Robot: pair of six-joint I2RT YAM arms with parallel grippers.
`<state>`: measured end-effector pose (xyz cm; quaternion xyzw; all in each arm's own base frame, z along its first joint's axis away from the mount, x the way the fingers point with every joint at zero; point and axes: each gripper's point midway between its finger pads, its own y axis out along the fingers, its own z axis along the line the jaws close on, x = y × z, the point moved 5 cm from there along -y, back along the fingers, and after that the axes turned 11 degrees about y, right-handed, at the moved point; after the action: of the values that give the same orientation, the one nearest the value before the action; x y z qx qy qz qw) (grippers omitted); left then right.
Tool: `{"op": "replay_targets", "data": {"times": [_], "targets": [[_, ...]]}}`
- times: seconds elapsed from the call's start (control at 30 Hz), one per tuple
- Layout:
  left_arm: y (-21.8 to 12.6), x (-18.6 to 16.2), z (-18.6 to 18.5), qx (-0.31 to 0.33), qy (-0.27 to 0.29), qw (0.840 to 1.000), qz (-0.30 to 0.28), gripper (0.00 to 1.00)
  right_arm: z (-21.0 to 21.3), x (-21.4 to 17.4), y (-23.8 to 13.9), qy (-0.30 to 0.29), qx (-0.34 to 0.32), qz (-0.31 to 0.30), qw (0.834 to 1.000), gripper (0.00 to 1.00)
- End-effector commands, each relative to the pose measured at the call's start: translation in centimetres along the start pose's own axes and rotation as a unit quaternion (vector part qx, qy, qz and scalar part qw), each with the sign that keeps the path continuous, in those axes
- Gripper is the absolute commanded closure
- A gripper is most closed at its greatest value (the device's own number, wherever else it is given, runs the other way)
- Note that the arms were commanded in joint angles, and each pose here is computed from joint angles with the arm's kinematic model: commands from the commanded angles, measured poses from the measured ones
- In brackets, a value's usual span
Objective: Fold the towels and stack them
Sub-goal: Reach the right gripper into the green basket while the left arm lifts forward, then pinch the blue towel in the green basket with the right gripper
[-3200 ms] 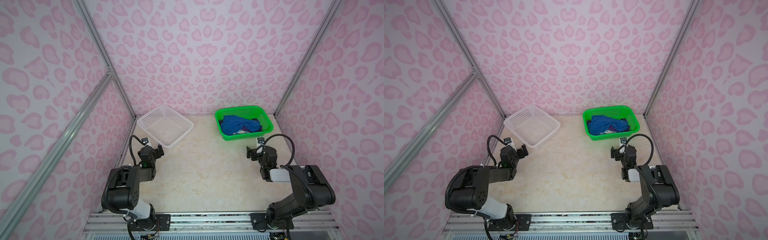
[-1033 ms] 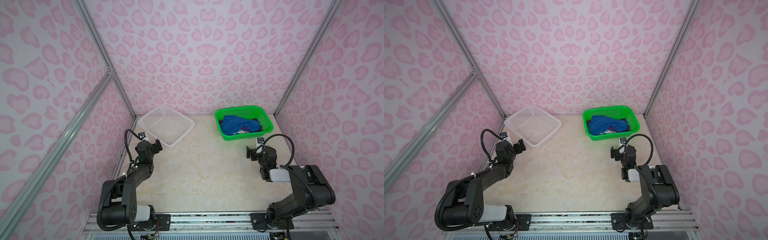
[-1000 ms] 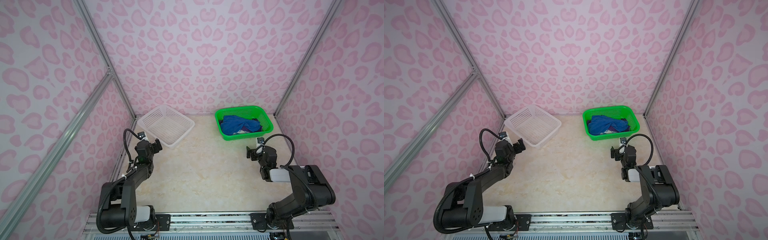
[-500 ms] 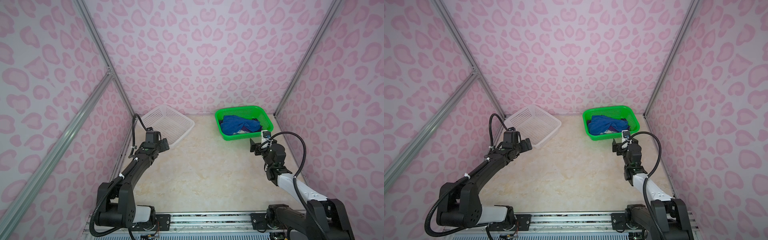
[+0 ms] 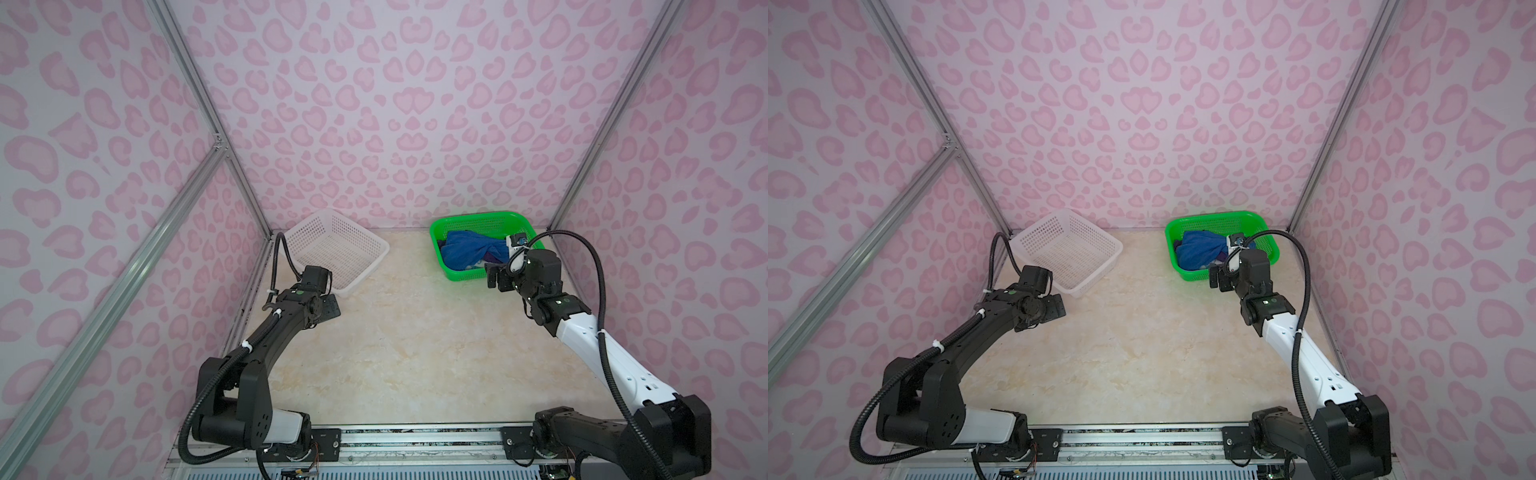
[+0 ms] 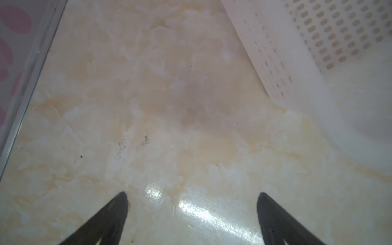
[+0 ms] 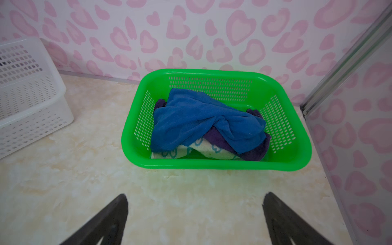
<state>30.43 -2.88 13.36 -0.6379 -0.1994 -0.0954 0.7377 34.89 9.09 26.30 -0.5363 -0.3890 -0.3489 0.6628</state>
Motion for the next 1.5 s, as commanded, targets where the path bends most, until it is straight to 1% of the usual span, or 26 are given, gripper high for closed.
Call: {"op": "replay_targets", "data": {"times": [0.0,0.13,0.37,0.47,0.63,0.77,0.87,0.9,0.93,1.07,1.13,1.27,1.33,1.47], "targets": [[0.8,1.0,-1.1,0.001,0.001,1.000,0.007,0.03,0.7,-0.2,1.0,0.004,-0.002,0.018,1.000,0.01],[2.2,3.4,-3.8,-0.031,0.000,0.999,-0.009,0.03,1.5,0.3,3.1,0.017,0.002,0.037,0.999,0.01],[3.8,6.8,-6.9,-0.079,-0.006,0.996,-0.037,0.04,2.5,0.2,7.8,0.029,0.004,0.083,0.996,0.01],[4.3,8.2,-8.1,-0.106,-0.008,0.993,-0.048,0.04,3.3,0.1,9.5,0.028,0.011,0.098,0.995,0.01],[4.7,10.4,-10.3,-0.157,-0.016,0.986,-0.060,0.04,4.6,0.0,11.7,0.021,0.018,0.105,0.994,0.01],[5.0,11.5,-11.5,-0.176,-0.017,0.982,-0.064,0.04,4.6,-0.1,13.7,0.025,-0.006,0.108,0.994,0.01],[4.9,12.0,-12.3,-0.190,-0.015,0.979,-0.067,0.04,4.2,-0.5,15.5,0.024,-0.031,0.122,0.992,0.02],[4.6,12.1,-12.6,-0.197,-0.012,0.978,-0.070,0.04,4.1,-1.0,16.3,0.022,-0.040,0.134,0.990,0.02],[4.4,12.0,-12.9,-0.203,-0.009,0.976,-0.072,0.04,4.1,-0.4,17.0,0.022,-0.047,0.132,0.990,0.03],[2.5,11.5,-14.3,-0.231,0.011,0.969,-0.084,0.04,3.1,-1.7,19.9,0.018,-0.104,0.157,0.982,0.04],[1.3,11.1,-14.7,-0.240,0.019,0.966,-0.093,0.04,2.3,-2.4,20.9,0.019,-0.145,0.170,0.975,0.09],[-0.4,10.2,-15.3,-0.255,0.029,0.961,-0.105,0.04,1.3,-3.7,22.0,0.007,-0.181,0.195,0.964,0.22],[-1.2,9.9,-15.5,-0.262,0.033,0.958,-0.111,0.04,0.7,-4.4,22.4,0.013,-0.189,0.205,0.960,0.34],[-2.5,9.5,-15.7,-0.269,0.037,0.955,-0.122,0.04,-1.7,-5.0,22.8,0.051,-0.197,0.214,0.955,0.65]]}}
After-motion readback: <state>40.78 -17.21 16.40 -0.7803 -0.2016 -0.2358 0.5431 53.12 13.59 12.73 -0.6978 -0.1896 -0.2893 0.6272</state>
